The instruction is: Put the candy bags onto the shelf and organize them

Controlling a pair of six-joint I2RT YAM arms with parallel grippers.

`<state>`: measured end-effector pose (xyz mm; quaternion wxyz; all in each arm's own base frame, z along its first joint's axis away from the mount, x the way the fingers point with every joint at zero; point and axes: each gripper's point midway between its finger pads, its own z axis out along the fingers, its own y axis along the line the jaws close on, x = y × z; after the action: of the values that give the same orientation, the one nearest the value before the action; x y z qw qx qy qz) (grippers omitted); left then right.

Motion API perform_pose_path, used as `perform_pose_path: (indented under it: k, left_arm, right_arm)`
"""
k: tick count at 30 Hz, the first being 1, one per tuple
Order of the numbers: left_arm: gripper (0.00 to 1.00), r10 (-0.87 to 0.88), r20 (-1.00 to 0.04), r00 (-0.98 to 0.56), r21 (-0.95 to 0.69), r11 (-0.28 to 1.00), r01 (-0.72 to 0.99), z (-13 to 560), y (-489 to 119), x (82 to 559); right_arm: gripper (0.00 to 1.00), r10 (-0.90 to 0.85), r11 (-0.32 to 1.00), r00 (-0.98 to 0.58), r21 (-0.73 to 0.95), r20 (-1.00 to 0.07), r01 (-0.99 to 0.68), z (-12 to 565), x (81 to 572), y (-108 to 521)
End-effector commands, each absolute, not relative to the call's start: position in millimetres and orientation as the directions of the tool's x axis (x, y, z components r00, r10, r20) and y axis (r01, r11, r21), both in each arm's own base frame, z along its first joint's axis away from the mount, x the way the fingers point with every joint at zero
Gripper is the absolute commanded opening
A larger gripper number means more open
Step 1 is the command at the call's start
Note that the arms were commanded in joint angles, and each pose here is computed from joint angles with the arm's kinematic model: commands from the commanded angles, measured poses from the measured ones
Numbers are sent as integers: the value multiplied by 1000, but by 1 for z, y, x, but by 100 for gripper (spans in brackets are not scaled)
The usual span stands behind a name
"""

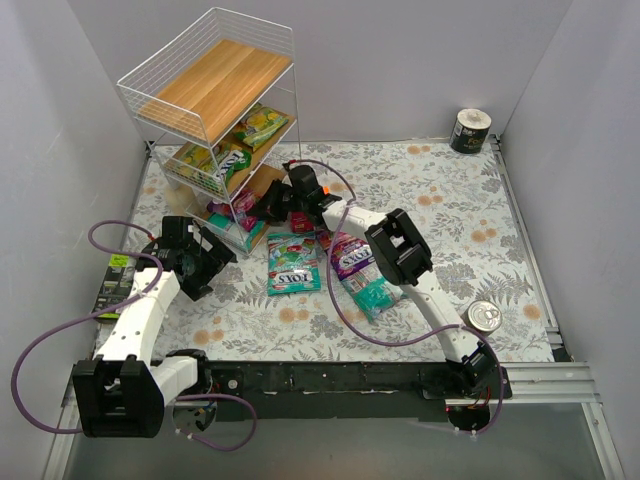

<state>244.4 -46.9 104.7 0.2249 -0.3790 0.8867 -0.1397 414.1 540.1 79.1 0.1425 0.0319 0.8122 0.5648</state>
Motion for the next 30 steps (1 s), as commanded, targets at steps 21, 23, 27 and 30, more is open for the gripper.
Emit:
perform_pose_path:
  k: [21,23,27,30]
  left_arm:
    - [98,-726,-299,-619,-422,682,-597,104,-48,244]
    - [98,-726,-300,-619,-423,682,-596,104,-48,244]
    - [98,-725,-305,-617,-425,684,-593,106,-47,245]
    - [98,-724,-307,-617,-422,685,-594,106,-47,244]
  right_arm:
    - [59,161,406,-931,882,-326,-239,109,418,516]
    - [59,165,407,-927,879,-337,-248,116,416,513]
    - [60,182,412,-919,876,-349,-251,127,418,508]
    - [62,189,415,-918,876,-348,-246,132,419,504]
